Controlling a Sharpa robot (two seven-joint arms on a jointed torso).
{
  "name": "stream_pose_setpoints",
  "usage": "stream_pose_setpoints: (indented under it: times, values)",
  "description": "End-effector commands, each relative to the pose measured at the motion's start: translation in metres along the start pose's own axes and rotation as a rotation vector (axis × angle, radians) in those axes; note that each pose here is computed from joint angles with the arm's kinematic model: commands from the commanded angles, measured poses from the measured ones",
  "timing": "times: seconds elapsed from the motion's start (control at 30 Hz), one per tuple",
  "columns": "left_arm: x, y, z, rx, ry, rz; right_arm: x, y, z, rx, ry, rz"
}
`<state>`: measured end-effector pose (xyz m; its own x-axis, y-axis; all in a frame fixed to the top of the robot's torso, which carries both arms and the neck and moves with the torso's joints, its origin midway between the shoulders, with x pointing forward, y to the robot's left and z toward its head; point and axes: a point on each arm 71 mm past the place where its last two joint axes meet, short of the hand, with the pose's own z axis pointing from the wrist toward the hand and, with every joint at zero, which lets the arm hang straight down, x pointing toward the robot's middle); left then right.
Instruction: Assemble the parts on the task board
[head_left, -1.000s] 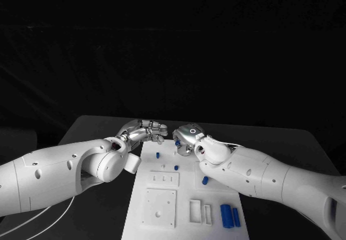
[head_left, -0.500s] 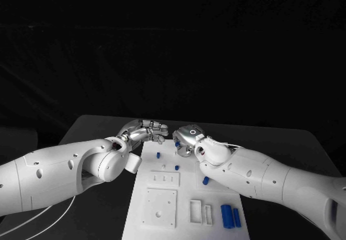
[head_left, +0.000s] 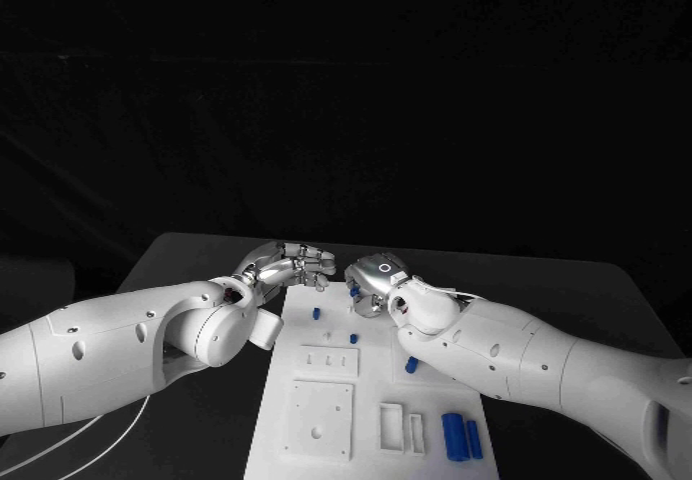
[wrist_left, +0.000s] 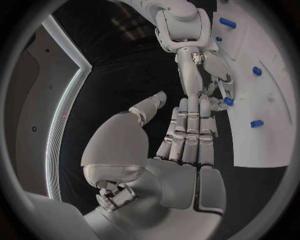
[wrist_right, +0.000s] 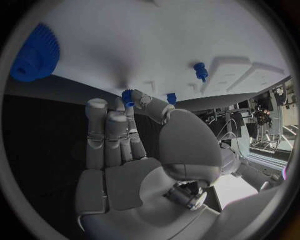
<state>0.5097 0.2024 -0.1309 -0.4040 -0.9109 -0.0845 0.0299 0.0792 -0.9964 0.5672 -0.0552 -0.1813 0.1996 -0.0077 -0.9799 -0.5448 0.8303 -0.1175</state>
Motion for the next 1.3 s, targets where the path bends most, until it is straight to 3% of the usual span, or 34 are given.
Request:
stream_pose_setpoints:
  times: [0.03, 0.9, 1.3]
  values:
    - [0.0024, -0.0028, 0.001, 0.013, 0.007, 0.002, 0.005, 0.002, -0.001, -0.009, 0.029, -0.003]
    - [-0.0043, -0.004, -0.0002, 0.015, -0.012, 0.007, 0.001, -0.002, -0.005, 0.006, -0.025, 0.102]
    - [-0.015, -0.0034, 0.0018, 0.015, -0.041, 0.016, -0.022, -0.015, -0.013, 0.01, -0.056, 0.147]
